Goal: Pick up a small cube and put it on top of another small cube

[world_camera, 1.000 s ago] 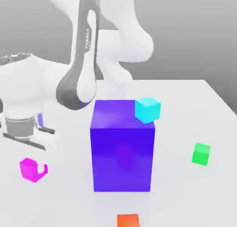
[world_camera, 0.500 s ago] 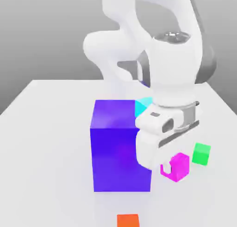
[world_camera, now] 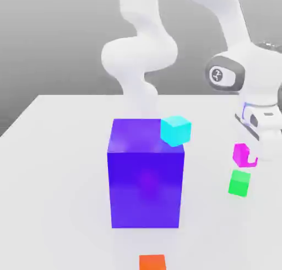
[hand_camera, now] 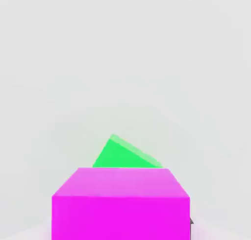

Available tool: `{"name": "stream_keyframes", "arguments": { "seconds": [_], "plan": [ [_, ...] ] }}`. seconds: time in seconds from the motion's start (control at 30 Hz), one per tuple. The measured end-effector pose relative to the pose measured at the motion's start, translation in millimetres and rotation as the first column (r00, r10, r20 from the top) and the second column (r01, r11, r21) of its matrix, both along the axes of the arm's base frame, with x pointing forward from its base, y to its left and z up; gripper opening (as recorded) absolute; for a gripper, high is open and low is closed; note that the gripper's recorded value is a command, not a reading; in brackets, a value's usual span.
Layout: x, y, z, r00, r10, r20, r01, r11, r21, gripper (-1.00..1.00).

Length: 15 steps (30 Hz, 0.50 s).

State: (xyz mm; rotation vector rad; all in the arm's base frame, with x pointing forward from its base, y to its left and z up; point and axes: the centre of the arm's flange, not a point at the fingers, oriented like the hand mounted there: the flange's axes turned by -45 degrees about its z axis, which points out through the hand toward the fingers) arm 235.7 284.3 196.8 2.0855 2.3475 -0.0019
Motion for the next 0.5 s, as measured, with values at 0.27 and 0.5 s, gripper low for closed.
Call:
{"name": "stream_keyframes", "arguments": {
  "seconds": [0.27, 0.5],
  "plan": [
    [-1.2, -1.2, -19.3, 1.000, 0.001, 0.000, -0.001, 1.000, 0.001, 1.00],
    [-1.3, -0.1, 36.5, 1.000, 0.003, 0.001, -0.003, 1.000, 0.000, 1.00]
  ]
}}
